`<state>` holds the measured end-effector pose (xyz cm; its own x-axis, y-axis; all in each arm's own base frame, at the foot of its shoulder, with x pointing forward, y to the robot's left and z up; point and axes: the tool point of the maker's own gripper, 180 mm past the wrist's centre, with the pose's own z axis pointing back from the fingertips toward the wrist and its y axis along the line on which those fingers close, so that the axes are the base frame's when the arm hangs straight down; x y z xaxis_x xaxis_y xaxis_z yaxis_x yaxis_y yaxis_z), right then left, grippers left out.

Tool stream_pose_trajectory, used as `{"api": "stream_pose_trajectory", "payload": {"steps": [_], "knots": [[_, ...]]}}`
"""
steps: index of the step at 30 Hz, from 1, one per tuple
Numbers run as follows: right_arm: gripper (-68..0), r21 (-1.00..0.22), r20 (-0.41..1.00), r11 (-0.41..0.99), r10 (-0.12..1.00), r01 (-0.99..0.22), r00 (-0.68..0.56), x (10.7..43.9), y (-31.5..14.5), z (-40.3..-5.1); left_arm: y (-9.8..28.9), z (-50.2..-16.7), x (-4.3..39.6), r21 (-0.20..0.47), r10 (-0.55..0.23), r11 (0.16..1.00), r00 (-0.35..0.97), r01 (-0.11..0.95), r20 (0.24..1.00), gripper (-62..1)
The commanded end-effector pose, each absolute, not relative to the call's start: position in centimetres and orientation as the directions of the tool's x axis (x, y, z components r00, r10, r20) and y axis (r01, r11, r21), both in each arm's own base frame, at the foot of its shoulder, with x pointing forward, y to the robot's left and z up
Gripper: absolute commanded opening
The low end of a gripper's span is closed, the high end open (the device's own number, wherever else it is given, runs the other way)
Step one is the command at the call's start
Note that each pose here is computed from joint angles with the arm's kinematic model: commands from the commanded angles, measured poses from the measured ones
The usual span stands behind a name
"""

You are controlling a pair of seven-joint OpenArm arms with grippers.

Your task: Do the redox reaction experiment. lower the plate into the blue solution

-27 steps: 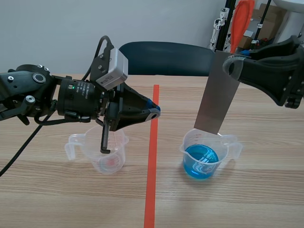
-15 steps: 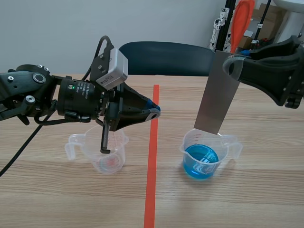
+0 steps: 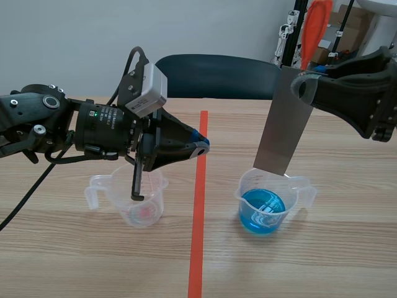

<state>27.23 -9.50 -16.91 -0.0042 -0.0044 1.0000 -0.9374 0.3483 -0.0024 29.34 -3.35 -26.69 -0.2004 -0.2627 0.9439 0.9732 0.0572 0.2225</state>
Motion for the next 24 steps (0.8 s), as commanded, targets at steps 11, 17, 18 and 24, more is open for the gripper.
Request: {"api": "stream_pose_trajectory", "payload": {"steps": [11,17,18,24], "knots": [[-66.9,-0.017,0.999,0.353,-0.026,-0.935,-0.027,27.7,-9.7,-15.7,-3.8,-25.7,29.4,0.231,-0.233,0.054,-0.213,0.971,0.949,-58.2],[-66.9,-0.017,0.999,0.353,-0.025,-0.935,-0.028,27.7,-9.7,-15.7,-3.5,-25.9,29.3,0.226,-0.239,0.057,-0.207,0.972,0.949,-58.2],[-66.9,-0.017,0.999,0.353,-0.025,-0.935,-0.028,27.7,-9.7,-15.7,-3.4,-26.0,29.3,0.223,-0.241,0.058,-0.203,0.973,0.949,-58.2],[-66.9,-0.017,0.999,0.353,-0.025,-0.935,-0.028,27.7,-9.7,-15.7,-1.8,-25.4,29.7,0.161,-0.198,0.122,-0.134,0.979,0.971,-58.2]]}}
